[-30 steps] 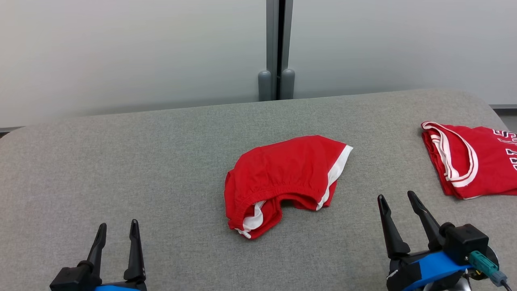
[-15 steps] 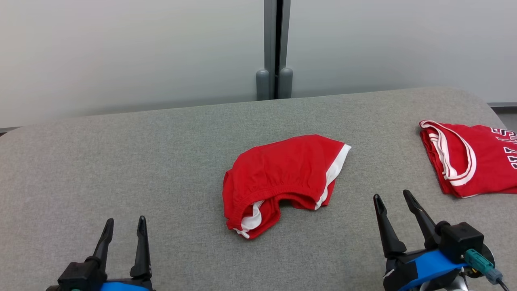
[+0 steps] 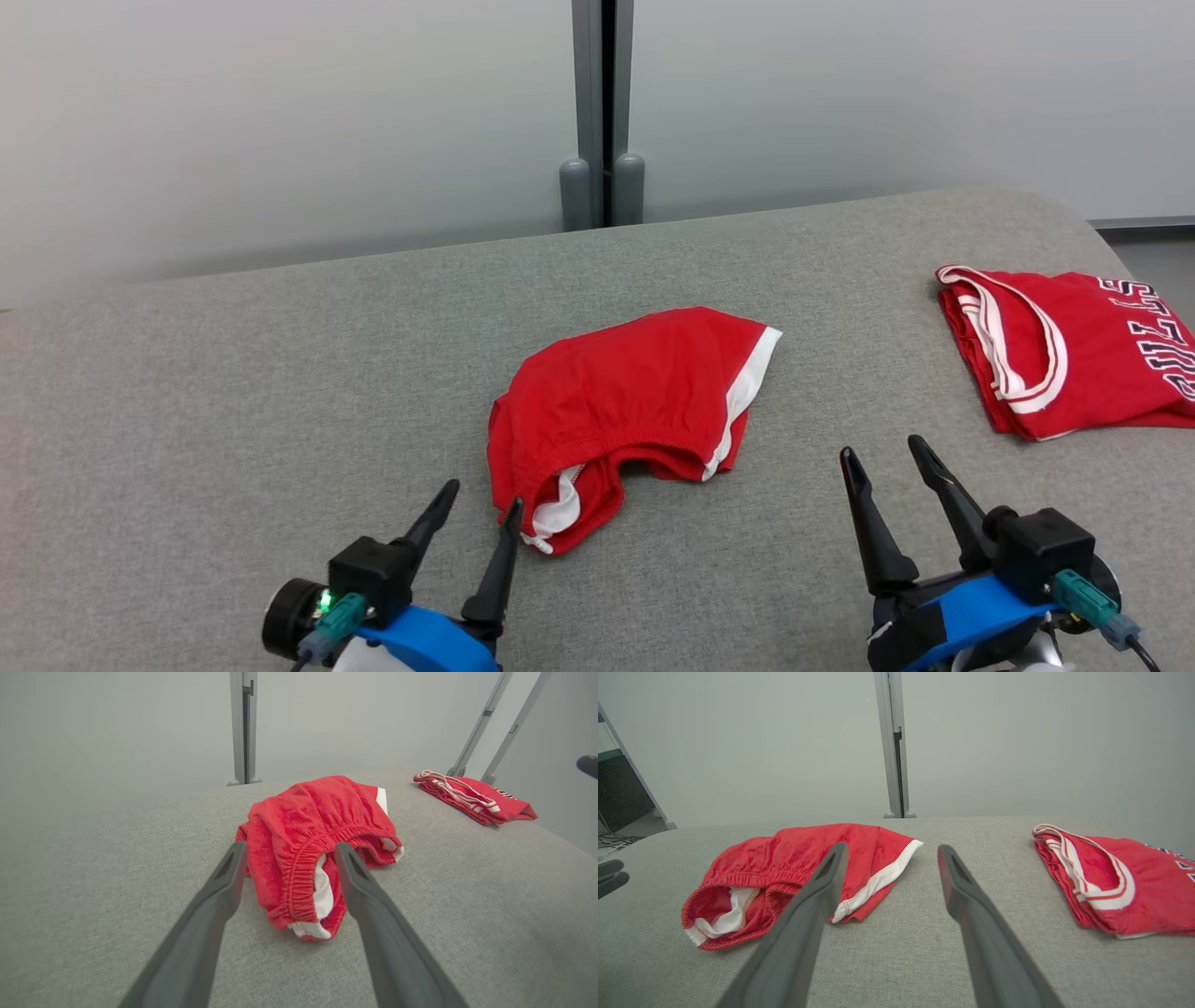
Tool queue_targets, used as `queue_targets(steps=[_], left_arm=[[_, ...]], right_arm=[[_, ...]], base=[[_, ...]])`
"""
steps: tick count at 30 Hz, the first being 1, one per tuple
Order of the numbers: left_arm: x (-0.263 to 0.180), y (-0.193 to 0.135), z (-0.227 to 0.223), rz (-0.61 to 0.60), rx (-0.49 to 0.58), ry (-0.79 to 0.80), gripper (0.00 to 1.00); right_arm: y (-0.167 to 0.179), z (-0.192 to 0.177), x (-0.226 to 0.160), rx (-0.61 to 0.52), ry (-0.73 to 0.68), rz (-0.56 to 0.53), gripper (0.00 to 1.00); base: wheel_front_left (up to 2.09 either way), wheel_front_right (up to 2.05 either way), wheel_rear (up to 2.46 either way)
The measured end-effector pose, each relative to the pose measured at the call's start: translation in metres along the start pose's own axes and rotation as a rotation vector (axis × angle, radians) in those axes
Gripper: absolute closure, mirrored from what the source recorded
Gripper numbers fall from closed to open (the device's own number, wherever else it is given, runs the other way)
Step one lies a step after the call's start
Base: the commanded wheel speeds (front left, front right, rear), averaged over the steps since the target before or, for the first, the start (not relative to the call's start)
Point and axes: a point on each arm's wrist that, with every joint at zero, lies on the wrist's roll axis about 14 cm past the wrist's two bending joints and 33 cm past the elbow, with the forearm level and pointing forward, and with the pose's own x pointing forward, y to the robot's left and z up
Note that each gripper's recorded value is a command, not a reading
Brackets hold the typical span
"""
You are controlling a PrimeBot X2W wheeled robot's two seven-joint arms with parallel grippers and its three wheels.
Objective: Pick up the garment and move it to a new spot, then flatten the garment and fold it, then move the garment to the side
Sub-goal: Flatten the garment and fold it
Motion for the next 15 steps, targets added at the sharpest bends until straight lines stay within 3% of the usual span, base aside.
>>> queue_targets(steps=[9, 15], left_arm=[[0.025, -0.034, -0.04, -0.115, -0.024, 0.166, 0.0], [0.036, -0.003, -0.057, 0.021, -0.014, 0.238, 0.0]], right_arm=[[-0.006, 0.0, -0.002, 0.002, -0.001, -0.019, 0.0], [-0.016, -0.003, -0.006, 0.003, 0.006, -0.052, 0.0]], base=[[0.0, 0.0, 0.0], [0.0, 0.0, 0.0]])
